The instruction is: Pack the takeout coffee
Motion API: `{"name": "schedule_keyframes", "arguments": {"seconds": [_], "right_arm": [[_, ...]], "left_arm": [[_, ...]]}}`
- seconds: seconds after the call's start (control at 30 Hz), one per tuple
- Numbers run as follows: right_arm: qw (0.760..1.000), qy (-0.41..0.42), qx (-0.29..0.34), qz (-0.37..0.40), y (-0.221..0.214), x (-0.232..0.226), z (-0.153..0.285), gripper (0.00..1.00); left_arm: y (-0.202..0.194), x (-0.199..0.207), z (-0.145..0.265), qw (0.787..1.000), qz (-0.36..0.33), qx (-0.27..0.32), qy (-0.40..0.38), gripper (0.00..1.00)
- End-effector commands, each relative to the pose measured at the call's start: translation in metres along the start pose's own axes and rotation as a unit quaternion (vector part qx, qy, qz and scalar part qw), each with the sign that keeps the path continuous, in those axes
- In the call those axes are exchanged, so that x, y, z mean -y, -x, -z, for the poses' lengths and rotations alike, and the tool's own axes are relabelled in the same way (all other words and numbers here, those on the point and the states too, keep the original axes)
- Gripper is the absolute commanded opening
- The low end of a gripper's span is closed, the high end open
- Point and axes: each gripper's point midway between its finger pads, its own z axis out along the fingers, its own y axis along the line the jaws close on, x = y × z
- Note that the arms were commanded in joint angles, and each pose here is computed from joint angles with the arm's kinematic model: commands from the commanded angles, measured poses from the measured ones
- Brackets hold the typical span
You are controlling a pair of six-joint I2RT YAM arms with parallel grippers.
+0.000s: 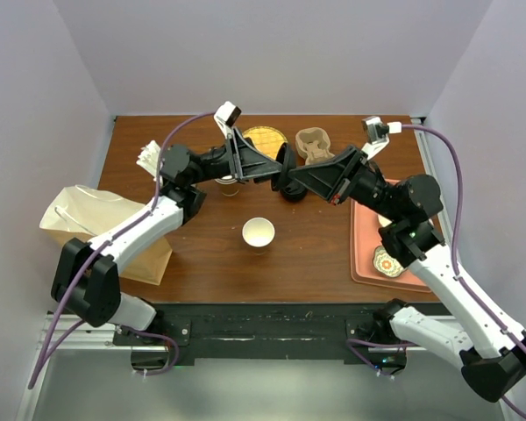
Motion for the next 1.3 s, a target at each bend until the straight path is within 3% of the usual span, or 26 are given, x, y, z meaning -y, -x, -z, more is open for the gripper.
{"name": "schedule_keyframes", "arguments": {"seconds": [0.0,0.03,0.1,0.13,0.2,0.23,0.27,0.33,0.37,0.47,0.57,0.63,0.7,0.87,0.97,1.13,1.17,1.27], "right_arm": [[0.999,-0.012,0.021,0.046,0.02,-0.013,-0.002,0.0],[0.998,-0.021,0.02,0.052,0.021,-0.011,-0.002,0.0],[0.996,-0.051,0.013,0.066,0.023,-0.004,-0.001,0.0],[0.995,-0.067,0.01,0.069,0.023,0.001,0.0,0.0],[0.99,-0.108,-0.005,0.089,0.025,0.012,0.0,0.0],[0.988,-0.124,-0.018,0.093,0.023,0.018,0.0,0.0],[0.986,-0.131,-0.023,0.102,0.027,0.018,-0.003,0.0],[0.976,-0.182,-0.047,0.108,0.022,0.039,0.003,0.0],[0.974,-0.19,-0.05,0.115,0.027,0.037,0.002,0.0],[0.956,-0.256,-0.097,0.104,0.015,0.071,0.004,0.0],[0.928,-0.329,-0.147,0.094,-0.009,0.105,0.003,0.0],[0.894,-0.381,-0.22,0.086,-0.053,0.131,0.003,0.0],[0.861,-0.434,-0.244,0.1,-0.066,0.146,0.007,0.0],[0.789,-0.502,-0.337,0.106,-0.133,0.198,0.008,0.0],[0.753,-0.53,-0.373,0.113,-0.158,0.213,0.012,0.0],[0.717,-0.548,-0.411,0.126,-0.179,0.223,0.013,0.0],[0.704,-0.555,-0.426,0.125,-0.188,0.229,0.017,0.0],[0.702,-0.553,-0.431,0.124,-0.196,0.231,0.014,0.0]], "left_arm": [[0.015,0.014,-0.003,0.994,-0.099,0.019,0.037,0.8],[0.016,0.001,0.0,0.994,-0.084,0.02,0.072,0.84],[0.03,-0.002,0.008,0.984,-0.131,0.045,0.11,0.88],[0.03,-0.016,0.017,0.98,-0.112,0.049,0.154,0.9],[0.049,-0.022,0.036,0.959,-0.158,0.094,0.214,0.92],[0.053,-0.036,0.055,0.947,-0.144,0.109,0.265,0.97],[0.062,-0.036,0.071,0.927,-0.175,0.135,0.303,0.99],[0.065,-0.043,0.098,0.902,-0.178,0.144,0.366,1.0],[0.072,-0.043,0.112,0.878,-0.212,0.152,0.401,1.0],[0.075,-0.029,0.137,0.838,-0.251,0.156,0.46,1.0],[0.073,-0.009,0.156,0.811,-0.277,0.188,0.48,1.0],[0.069,0.0,0.168,0.796,-0.284,0.2,0.496,1.0],[0.07,0.009,0.178,0.78,-0.29,0.212,0.512,1.0],[0.072,0.051,0.214,0.725,-0.291,0.283,0.556,1.0],[0.07,0.085,0.224,0.707,-0.306,0.318,0.552,1.0],[0.065,0.128,0.259,0.648,-0.336,0.376,0.57,1.0],[0.064,0.131,0.262,0.643,-0.339,0.381,0.571,1.0],[0.061,0.139,0.27,0.631,-0.349,0.393,0.57,1.0]]}}
